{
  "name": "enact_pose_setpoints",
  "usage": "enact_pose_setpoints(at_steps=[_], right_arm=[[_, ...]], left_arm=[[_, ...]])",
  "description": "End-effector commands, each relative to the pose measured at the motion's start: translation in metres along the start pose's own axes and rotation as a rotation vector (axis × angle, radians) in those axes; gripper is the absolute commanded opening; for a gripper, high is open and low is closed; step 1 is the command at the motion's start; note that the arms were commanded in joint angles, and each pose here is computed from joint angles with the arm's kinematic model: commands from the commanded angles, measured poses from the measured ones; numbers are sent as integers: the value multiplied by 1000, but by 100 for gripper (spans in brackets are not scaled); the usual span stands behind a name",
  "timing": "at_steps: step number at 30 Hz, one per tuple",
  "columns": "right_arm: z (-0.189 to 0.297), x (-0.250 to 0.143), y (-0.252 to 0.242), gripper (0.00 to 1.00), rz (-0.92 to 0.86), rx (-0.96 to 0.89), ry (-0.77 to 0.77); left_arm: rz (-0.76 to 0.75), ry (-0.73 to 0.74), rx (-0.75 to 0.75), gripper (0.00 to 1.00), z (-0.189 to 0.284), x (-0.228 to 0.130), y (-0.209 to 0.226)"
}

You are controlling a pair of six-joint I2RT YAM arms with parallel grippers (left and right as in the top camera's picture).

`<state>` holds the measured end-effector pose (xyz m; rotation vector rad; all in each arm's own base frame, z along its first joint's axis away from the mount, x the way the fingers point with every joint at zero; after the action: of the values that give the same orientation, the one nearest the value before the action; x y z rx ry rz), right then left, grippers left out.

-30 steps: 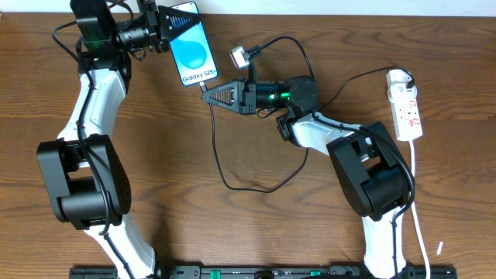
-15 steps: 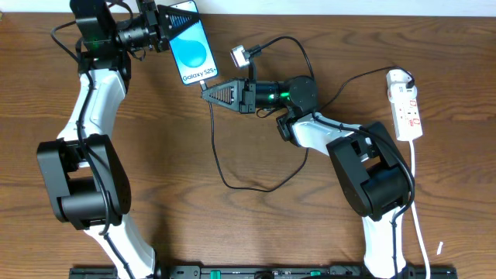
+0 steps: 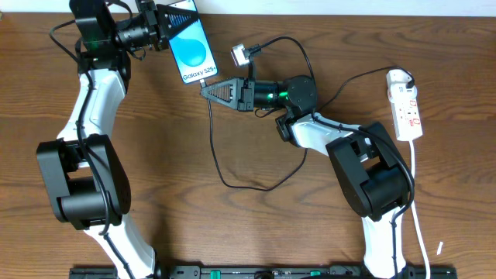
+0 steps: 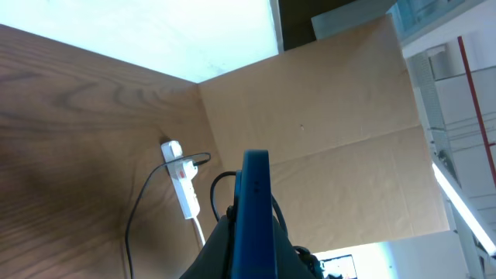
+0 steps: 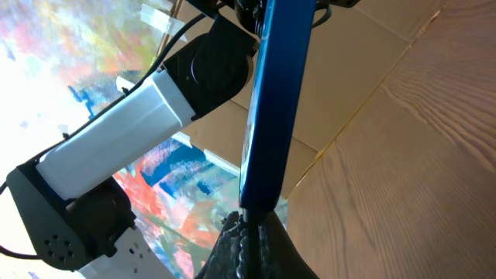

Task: Plug charger to phone and switch on socket
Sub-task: 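Push the plug up into the phone's port with the right gripper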

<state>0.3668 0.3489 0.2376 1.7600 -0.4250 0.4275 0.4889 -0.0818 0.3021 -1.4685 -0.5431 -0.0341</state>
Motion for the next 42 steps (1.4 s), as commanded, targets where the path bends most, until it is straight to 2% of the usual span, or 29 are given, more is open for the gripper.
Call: enact_pose_setpoints(at_steps=[1,38,40,42], right_arm=[[4,24,-2,1,-8,-17,-147],[4,26,-9,1,-44,-43,-172],[4,25,-9,4,-44,-42,-165],[4,24,-9,15,-44,-41,-160]], left_arm=[[-89,135,-68,7,-2,-20,-27],[-101,169,-84,7,-9,-26,-29],[-100,169,-84,7,-9,-26,-29],[-100,169,-84,7,-9,-26,-29]])
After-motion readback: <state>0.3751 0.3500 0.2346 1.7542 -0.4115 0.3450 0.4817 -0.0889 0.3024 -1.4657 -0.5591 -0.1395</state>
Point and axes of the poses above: each gripper's point midway between its finger pads, its own z axis back along the fingers, its own y axis along the line the jaws close on, x = y × z, the point moved 3 cm from there along z, back along the fingers, and after that the axes turned 1 degree about -z, right-handed, at the moved point
